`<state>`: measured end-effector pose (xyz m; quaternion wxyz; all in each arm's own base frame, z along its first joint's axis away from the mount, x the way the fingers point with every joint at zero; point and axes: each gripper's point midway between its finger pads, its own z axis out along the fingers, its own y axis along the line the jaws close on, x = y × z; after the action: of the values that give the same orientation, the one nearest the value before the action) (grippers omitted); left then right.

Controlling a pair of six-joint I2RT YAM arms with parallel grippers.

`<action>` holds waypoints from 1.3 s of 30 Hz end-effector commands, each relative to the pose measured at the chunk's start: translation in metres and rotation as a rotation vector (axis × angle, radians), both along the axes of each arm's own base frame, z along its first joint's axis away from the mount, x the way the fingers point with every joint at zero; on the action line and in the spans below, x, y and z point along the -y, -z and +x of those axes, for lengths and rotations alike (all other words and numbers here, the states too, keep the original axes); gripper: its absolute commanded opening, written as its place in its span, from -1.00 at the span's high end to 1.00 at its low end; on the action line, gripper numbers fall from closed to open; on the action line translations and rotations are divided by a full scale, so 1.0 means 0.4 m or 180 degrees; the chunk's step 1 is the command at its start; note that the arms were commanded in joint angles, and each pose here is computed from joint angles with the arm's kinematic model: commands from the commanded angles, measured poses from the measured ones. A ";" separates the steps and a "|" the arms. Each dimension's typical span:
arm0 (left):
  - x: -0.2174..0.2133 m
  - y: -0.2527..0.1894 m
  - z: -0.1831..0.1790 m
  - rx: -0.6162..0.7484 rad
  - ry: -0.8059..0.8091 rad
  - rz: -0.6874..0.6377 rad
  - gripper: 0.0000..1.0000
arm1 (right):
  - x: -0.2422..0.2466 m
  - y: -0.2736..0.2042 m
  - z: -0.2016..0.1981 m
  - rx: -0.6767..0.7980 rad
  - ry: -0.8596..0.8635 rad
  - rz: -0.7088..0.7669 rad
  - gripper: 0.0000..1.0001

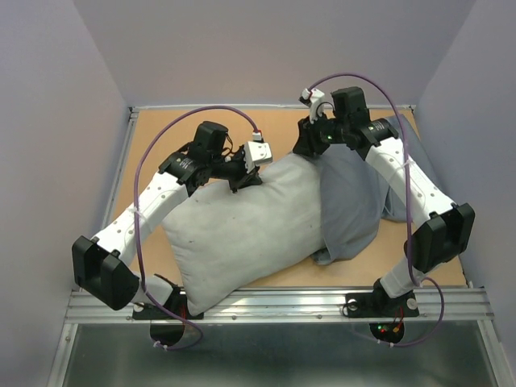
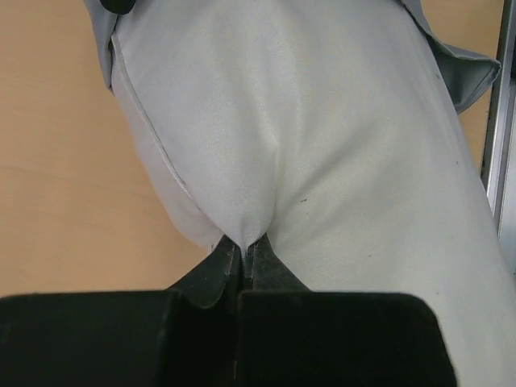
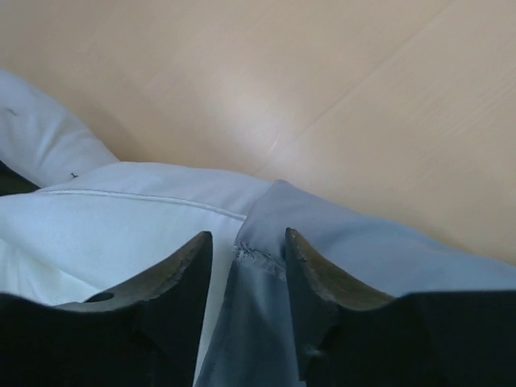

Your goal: Put the pillow into the pillowcase

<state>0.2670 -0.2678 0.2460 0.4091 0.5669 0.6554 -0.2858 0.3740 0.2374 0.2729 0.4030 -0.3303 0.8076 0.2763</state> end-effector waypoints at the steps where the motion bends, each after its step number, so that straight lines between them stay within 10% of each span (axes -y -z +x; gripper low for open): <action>1: 0.016 -0.070 -0.018 0.0297 0.0125 -0.0213 1.00 | -0.010 -0.012 0.003 0.0094 -0.0032 -0.0038 0.38; 7: 0.023 -0.077 -0.015 0.0311 0.0125 -0.0248 1.00 | -0.024 -0.028 0.016 0.0127 0.0013 -0.0036 0.99; 14: 0.024 -0.081 -0.011 0.0363 0.0112 -0.0271 1.00 | -0.032 -0.087 0.006 0.0161 0.0071 0.0122 0.98; 15: 0.025 -0.080 -0.011 0.0361 0.0118 -0.0269 1.00 | -0.030 -0.087 0.009 0.0143 0.0120 0.0116 0.22; 16: 0.025 -0.079 -0.011 0.0353 0.0116 -0.0268 1.00 | -0.027 -0.082 0.014 0.0135 0.0176 0.0076 -0.09; 23: 0.025 -0.086 -0.010 0.0379 0.0112 -0.0281 1.00 | 0.015 -0.003 0.044 0.0056 0.0402 -0.0360 -0.26; 27: 0.026 -0.086 -0.009 0.0372 0.0104 -0.0281 1.00 | 0.022 0.029 0.032 -0.0070 0.0350 -0.0530 -0.15; 34: 0.028 -0.086 -0.003 0.0360 0.0040 -0.0323 1.00 | -0.025 -0.040 0.001 -0.0139 0.0169 -0.0152 0.68; 39: 0.048 -0.112 0.011 0.0292 -0.0051 -0.0522 1.00 | -0.120 -0.206 -0.048 -0.0138 -0.0178 0.0592 0.72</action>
<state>0.2718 -0.2727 0.2454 0.4212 0.5517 0.6611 -0.2849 0.3764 0.2467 0.2791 0.3680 -0.3005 0.8409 0.2590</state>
